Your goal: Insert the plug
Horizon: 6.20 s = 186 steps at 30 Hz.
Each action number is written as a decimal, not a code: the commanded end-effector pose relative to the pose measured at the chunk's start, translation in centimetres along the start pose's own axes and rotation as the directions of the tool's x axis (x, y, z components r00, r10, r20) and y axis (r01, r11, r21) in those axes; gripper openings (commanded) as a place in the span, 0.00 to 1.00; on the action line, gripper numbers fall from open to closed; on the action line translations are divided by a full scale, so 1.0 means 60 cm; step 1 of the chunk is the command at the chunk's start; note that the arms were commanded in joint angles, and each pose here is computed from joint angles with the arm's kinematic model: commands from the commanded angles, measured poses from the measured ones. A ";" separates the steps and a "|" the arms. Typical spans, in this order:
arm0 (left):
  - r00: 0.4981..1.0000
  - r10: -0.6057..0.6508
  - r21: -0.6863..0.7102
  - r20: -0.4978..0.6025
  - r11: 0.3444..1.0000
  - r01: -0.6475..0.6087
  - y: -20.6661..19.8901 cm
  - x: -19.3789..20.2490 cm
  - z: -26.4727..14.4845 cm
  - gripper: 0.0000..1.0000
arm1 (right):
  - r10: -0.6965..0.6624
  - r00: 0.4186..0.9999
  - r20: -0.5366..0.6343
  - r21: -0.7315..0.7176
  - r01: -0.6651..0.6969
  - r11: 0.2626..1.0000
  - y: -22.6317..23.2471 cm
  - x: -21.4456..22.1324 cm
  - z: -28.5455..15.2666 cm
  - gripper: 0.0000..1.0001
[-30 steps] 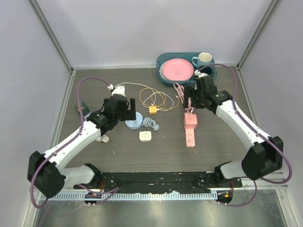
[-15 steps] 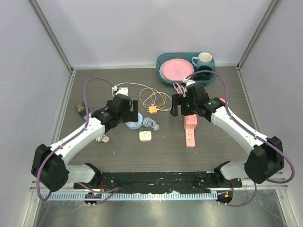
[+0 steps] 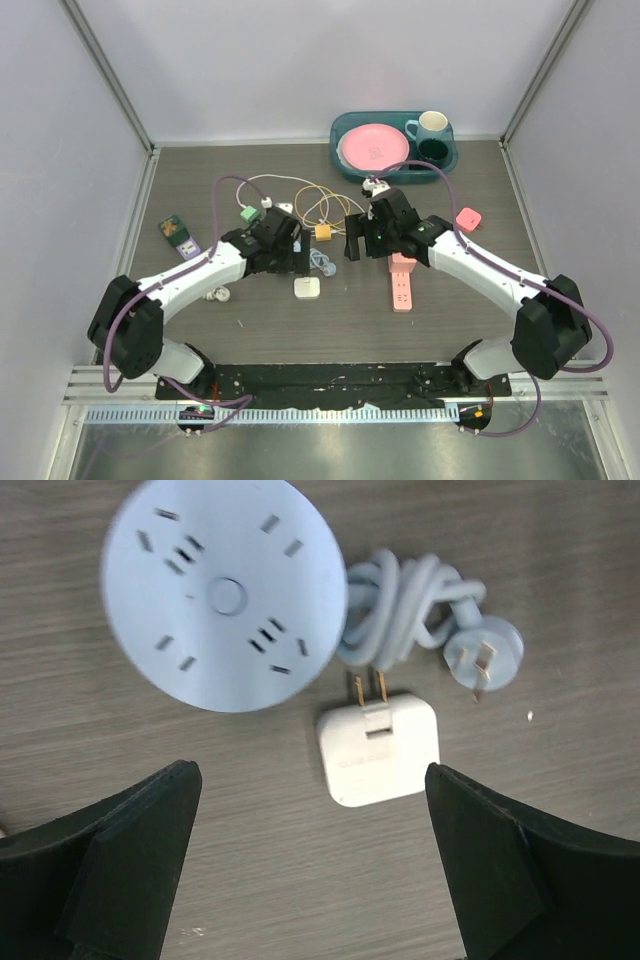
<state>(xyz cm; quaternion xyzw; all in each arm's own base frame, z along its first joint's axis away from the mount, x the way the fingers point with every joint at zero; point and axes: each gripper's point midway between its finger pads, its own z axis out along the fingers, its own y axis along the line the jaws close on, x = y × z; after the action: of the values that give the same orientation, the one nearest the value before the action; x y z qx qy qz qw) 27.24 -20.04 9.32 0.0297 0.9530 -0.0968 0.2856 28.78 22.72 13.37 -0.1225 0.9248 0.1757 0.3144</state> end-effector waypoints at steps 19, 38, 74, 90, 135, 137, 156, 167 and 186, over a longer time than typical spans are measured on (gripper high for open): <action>0.995 0.079 0.011 -0.068 0.997 -0.078 -0.092 0.049 0.034 1.00 | 0.101 0.969 0.224 0.290 -0.165 0.943 -0.146 -0.064 -0.084 0.92; 0.922 0.290 -0.114 0.257 0.956 -0.269 -0.010 -0.069 -0.111 1.00 | 0.236 0.967 0.098 0.595 -0.247 0.764 -0.505 -0.089 -0.051 0.96; 0.845 0.429 -0.224 0.320 0.901 -0.372 0.034 -0.083 -0.122 1.00 | 0.298 0.954 -0.039 0.202 -0.285 0.937 -0.532 -0.036 0.043 0.97; 0.845 0.425 -0.230 0.325 0.902 -0.366 0.037 -0.085 -0.129 1.00 | 0.362 0.932 0.039 0.472 -0.336 0.815 -0.528 -0.020 -0.005 0.95; 0.897 0.171 0.066 0.408 0.974 -0.216 -0.046 -0.090 -0.150 1.00 | 0.332 0.935 0.122 0.302 -0.353 0.885 -0.315 -0.156 -0.026 0.31; 0.891 0.120 0.110 0.437 0.976 -0.186 -0.057 -0.101 -0.165 1.00 | 0.315 0.938 0.143 0.270 -0.343 0.900 -0.277 -0.161 -0.036 0.31; 0.797 -0.309 0.645 0.519 0.753 -0.128 -0.276 -0.208 -0.213 1.00 | 0.494 0.812 0.311 -0.197 -0.453 0.870 -0.034 -0.148 -0.166 0.27; 0.821 -0.254 0.703 0.512 0.673 -0.230 -0.363 -0.192 -0.204 0.94 | 0.561 0.766 0.314 -0.245 -0.505 0.827 -0.029 -0.131 -0.180 0.26; 0.830 -0.238 0.696 0.505 0.680 -0.228 -0.406 -0.184 -0.159 0.57 | 0.595 0.753 0.282 -0.281 -0.528 0.802 -0.018 -0.123 -0.183 0.25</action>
<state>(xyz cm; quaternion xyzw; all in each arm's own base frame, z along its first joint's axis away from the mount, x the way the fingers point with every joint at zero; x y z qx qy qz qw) 27.78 -40.94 22.97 0.1162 0.7517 -0.4432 0.4744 29.16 17.62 24.06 0.1721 0.8438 0.3366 0.3809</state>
